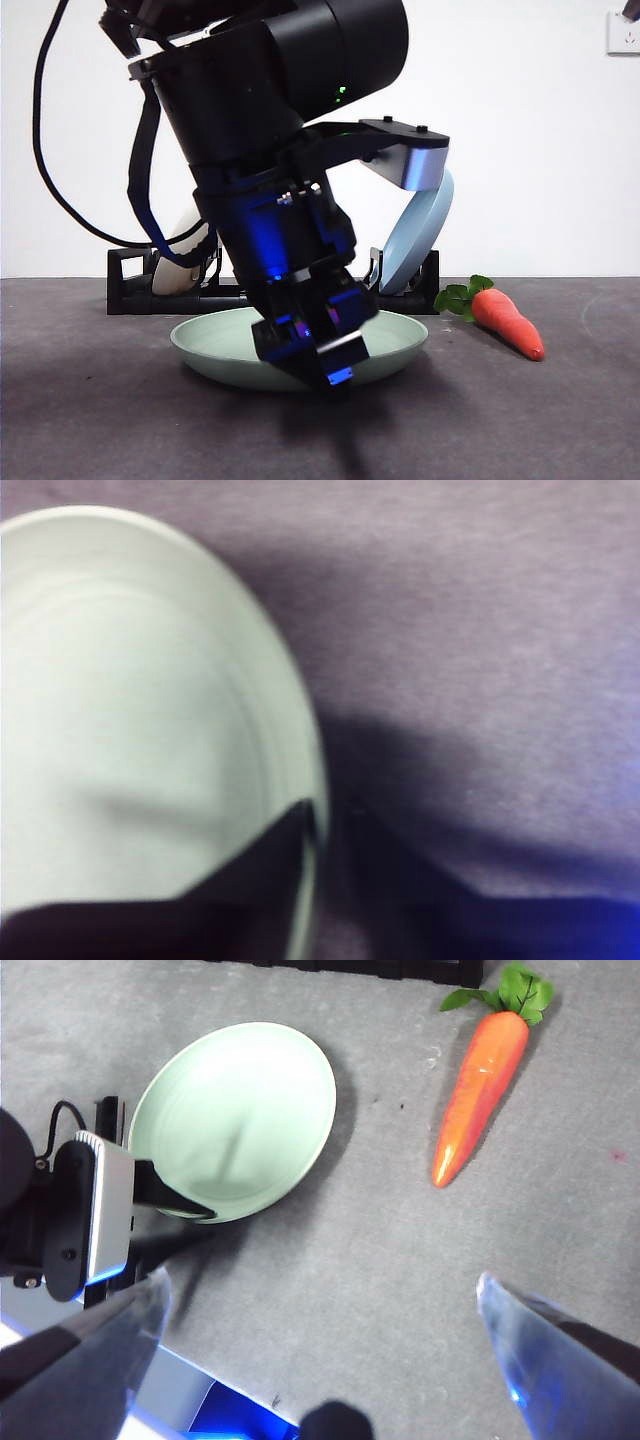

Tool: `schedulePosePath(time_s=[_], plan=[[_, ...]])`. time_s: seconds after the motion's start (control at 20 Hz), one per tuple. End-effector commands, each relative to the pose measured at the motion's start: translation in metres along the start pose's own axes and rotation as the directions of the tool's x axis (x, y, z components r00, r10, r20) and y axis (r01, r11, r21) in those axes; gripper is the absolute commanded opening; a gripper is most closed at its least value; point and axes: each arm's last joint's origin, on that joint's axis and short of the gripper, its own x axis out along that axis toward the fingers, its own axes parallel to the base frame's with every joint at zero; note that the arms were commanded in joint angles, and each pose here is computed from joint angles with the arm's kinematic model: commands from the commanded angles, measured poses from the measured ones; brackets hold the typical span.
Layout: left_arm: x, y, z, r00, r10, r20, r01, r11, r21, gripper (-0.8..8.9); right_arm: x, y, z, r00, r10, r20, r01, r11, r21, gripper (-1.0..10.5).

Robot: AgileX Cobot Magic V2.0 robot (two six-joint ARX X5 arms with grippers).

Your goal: Take the green plate from the plate rack,put the plate on the table,take the carrot from the table,put the carrot in the plate

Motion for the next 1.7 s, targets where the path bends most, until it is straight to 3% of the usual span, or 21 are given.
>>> schedulePosePath(time_s=[0.05,0.2,0.4,0.5,0.65,0.95,1.25,1.5,1.7], plan=[[0.0,-0.001,0.003,1.0,-0.004,0.013,0.005,0.999,-0.034,2.85,0.002,-0.001,0.003,1.0,0.001,0.005,-0.001,1.0,0.003,6.0],[-0.013,0.005,0.009,0.999,0.008,0.04,-0.005,0.998,-0.064,2.85,0.008,-0.004,0.009,1.0,-0.001,0.022,0.001,1.0,0.009,6.0],[-0.059,0.024,0.028,0.987,0.046,0.153,-0.008,0.97,-0.242,2.84,0.03,-0.017,0.028,0.998,-0.008,0.064,0.006,1.0,0.026,6.0],[-0.094,0.033,0.037,0.96,0.042,0.277,0.06,0.935,-0.35,2.84,0.051,-0.028,0.04,0.997,-0.014,0.074,0.011,0.999,0.038,6.0],[-0.142,0.044,0.039,0.899,0.049,0.434,0.16,0.888,-0.431,2.84,0.091,-0.047,0.053,0.996,-0.053,0.07,0.049,0.997,0.068,6.0],[-0.199,0.052,0.019,0.834,0.091,0.545,0.208,0.862,-0.462,2.84,0.179,-0.068,0.054,0.991,-0.135,0.012,0.134,0.99,0.04,5.9],[-0.214,0.051,0.006,0.843,0.083,0.532,0.217,0.852,-0.477,2.84,0.239,-0.078,0.041,0.969,-0.248,0.002,0.248,0.969,0.007,5.9],[-0.213,0.05,0.004,0.858,0.073,0.508,0.211,0.853,-0.478,2.83,0.261,-0.086,0.028,0.962,-0.271,-0.04,0.272,0.962,0.011,4.4],[-0.213,0.05,0.004,0.86,0.079,0.504,0.204,0.852,-0.481,2.83,0.262,-0.086,0.027,0.963,-0.267,-0.044,0.268,0.963,0.016,0.8]])
